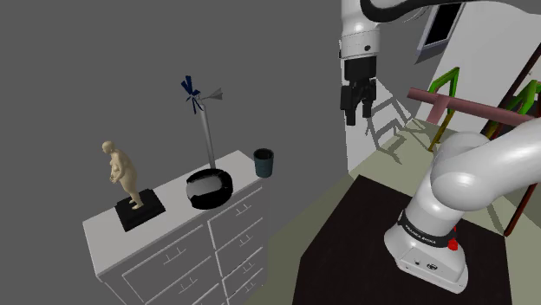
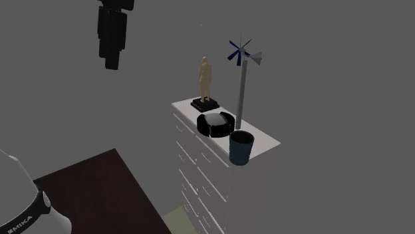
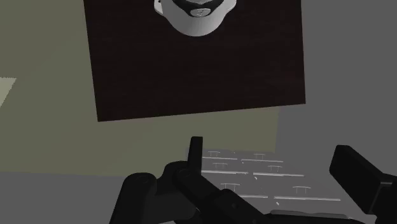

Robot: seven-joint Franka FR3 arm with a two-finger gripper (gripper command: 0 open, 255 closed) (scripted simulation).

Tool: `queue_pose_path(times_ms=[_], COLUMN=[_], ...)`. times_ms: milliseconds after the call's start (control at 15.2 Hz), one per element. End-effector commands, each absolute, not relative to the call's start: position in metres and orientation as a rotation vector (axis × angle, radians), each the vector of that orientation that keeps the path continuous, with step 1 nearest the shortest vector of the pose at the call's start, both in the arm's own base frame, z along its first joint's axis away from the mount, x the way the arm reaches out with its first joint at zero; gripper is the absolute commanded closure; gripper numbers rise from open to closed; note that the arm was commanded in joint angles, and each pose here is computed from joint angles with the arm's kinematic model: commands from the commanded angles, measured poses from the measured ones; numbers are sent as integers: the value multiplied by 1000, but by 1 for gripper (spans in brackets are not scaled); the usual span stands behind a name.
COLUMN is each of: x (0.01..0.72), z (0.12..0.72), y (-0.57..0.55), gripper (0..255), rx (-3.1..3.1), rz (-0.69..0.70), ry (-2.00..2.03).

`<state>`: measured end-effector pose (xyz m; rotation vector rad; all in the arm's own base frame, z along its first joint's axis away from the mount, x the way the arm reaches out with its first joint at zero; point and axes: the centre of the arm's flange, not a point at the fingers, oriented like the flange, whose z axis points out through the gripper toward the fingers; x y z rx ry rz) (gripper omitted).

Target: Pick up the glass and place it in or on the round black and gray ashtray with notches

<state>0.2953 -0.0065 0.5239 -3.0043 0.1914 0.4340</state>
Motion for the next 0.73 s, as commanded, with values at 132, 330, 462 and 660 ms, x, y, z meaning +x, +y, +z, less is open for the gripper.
queue_pose_path(times_ms=[132,330,462,660], x=[311,335,351,376], z=[505,478,460,434], y=[-12,-19,-24,-32], gripper=[0,0,0,0], rx=[-3006,-3009,-3011,-3013], rz=[414,385,365,335], ry=[196,203,208,215])
